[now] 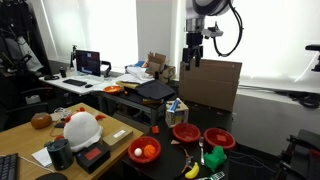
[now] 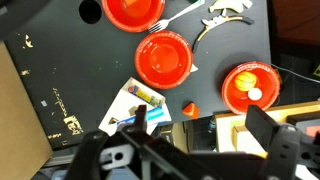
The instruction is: Put the red block in the bowl closest to you
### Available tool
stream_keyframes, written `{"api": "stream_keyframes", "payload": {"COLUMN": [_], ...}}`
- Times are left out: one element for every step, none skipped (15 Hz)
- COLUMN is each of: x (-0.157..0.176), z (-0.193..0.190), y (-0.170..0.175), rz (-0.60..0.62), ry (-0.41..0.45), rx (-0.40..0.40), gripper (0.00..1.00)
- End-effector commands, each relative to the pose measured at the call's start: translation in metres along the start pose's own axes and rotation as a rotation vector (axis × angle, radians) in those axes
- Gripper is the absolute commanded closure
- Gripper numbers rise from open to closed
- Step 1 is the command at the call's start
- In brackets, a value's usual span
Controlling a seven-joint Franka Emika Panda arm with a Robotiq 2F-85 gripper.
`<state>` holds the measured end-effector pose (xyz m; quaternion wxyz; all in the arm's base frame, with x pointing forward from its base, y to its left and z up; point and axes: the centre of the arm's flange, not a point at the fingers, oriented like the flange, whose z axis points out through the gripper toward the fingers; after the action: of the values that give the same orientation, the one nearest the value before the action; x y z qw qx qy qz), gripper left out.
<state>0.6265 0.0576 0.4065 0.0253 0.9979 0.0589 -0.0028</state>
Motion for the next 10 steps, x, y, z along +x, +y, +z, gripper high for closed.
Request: {"api": "stream_keyframes", "payload": {"x": [-0.010,-0.010,-0.011,-0.011,-0.009,-0.011,-0.012,-0.012,-0.012,-0.013], "z": [-0.009,-0.008,-0.007,-0.006,-0.003,0.004,0.004,0.004,0.004,0.004], "y": [-0.007,-0.007,-0.007,-0.005,-0.002,-0.007,-0.006,-0.006,-0.005,-0.004], "rz": [0.010,0.006,0.003,0.004,0.005,0.001,0.004,0.007,0.009,0.010], "ry": [-0.057,-0.074,-0.086,-0.103,-0.129,-0.093,-0.105,-0.110,-0.112,-0.112], "rx": [0.028,0.032,0.037,0.046,0.056,0.029,0.035,0.037,0.039,0.039], "gripper": [0.00,0.00,0.00,0.00,0.00,0.00,0.00,0.00,0.00,0.00]}}
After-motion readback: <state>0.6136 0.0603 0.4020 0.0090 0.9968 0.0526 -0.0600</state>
